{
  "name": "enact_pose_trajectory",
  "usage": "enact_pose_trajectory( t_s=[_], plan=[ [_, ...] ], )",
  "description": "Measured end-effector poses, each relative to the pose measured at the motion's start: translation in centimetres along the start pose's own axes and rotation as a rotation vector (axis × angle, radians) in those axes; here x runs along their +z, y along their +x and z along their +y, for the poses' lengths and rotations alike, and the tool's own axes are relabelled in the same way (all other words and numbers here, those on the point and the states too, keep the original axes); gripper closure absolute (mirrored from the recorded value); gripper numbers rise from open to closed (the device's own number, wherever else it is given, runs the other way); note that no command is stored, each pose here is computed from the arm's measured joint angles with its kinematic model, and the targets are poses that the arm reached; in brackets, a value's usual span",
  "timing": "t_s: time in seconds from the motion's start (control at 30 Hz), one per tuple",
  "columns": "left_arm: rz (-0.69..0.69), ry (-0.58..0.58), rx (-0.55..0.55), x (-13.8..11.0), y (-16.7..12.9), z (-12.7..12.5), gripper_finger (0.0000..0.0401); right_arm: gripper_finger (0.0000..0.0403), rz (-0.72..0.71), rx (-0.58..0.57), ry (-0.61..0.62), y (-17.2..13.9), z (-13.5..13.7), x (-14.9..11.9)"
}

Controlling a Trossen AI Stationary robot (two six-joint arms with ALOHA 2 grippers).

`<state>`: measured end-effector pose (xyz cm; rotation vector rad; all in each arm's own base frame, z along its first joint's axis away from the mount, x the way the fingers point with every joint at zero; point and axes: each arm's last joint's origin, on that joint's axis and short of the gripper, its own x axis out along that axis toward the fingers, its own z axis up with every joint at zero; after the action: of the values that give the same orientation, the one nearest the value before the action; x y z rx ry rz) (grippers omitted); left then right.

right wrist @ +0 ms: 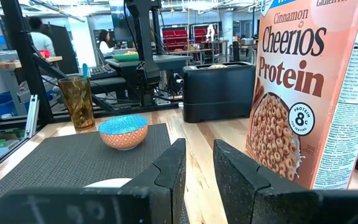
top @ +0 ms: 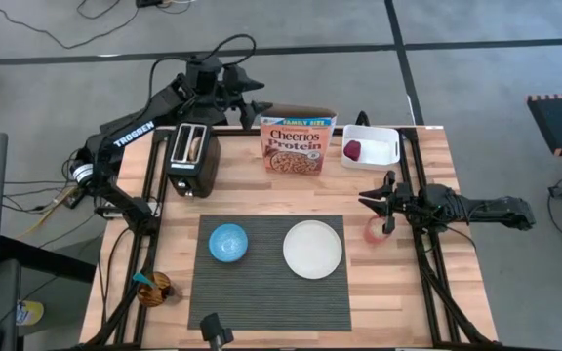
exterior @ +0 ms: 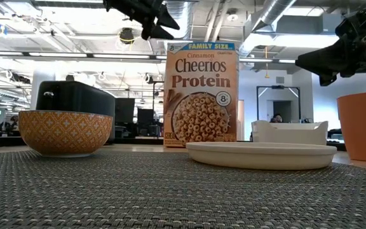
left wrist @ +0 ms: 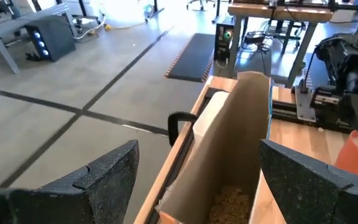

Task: Arrange a breakfast setting
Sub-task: Pour the cereal into the blue bowl

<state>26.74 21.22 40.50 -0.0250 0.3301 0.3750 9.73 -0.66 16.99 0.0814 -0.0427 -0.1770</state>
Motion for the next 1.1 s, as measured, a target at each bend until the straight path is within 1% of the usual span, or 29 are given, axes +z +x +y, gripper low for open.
enact_pose_trajectory(
  t_s=[0.17, 0.27, 0.33, 0.53, 0.7, 0.83, 0.9, 1.03, 1.1],
  plan=[
    [0.068, 0.018, 0.014, 0.7, -1.0, 0.1, 0.0088, 0.0291, 0.000, 0.000, 0.000, 0.0, 0.0, 0.0],
    [0.093, 0.006, 0.061, 1.0, -1.4, 0.1, 0.0087, 0.0291, 0.000, 0.000, 0.000, 0.0, 0.0, 0.0],
    [0.106, 0.005, 0.064, 1.2, -1.7, 0.1, 0.0082, 0.0291, 0.000, 0.000, 0.000, 0.0, 0.0, 0.0],
    [0.175, -0.010, 0.080, 0.6, -1.9, 0.0, 0.0050, 0.0291, 0.000, 0.000, 0.000, 0.0, 0.0, 0.0],
    [0.189, 0.012, 0.155, 0.7, -1.7, -0.4, 0.0018, 0.0291, 0.000, 0.000, 0.000, 0.0, 0.0, 0.0],
    [0.193, 0.047, 0.144, 0.8, -1.5, -1.1, 0.0003, 0.0291, 0.000, 0.000, 0.000, 0.0, 0.0, 0.0],
    [0.205, 0.056, 0.172, 0.7, -1.5, -1.3, 0.0003, 0.0291, 0.000, 0.000, 0.000, 0.0, 0.0, 0.0],
    [0.229, 0.035, 0.282, 0.7, -1.4, -1.8, 0.0003, 0.0291, 0.000, 0.000, 0.000, 0.0, 0.0, 0.0],
    [0.233, 0.039, 0.288, 0.8, -1.9, -2.0, 0.0003, 0.0291, 0.000, 0.000, 0.000, 0.0, 0.0, 0.0]
  ],
)
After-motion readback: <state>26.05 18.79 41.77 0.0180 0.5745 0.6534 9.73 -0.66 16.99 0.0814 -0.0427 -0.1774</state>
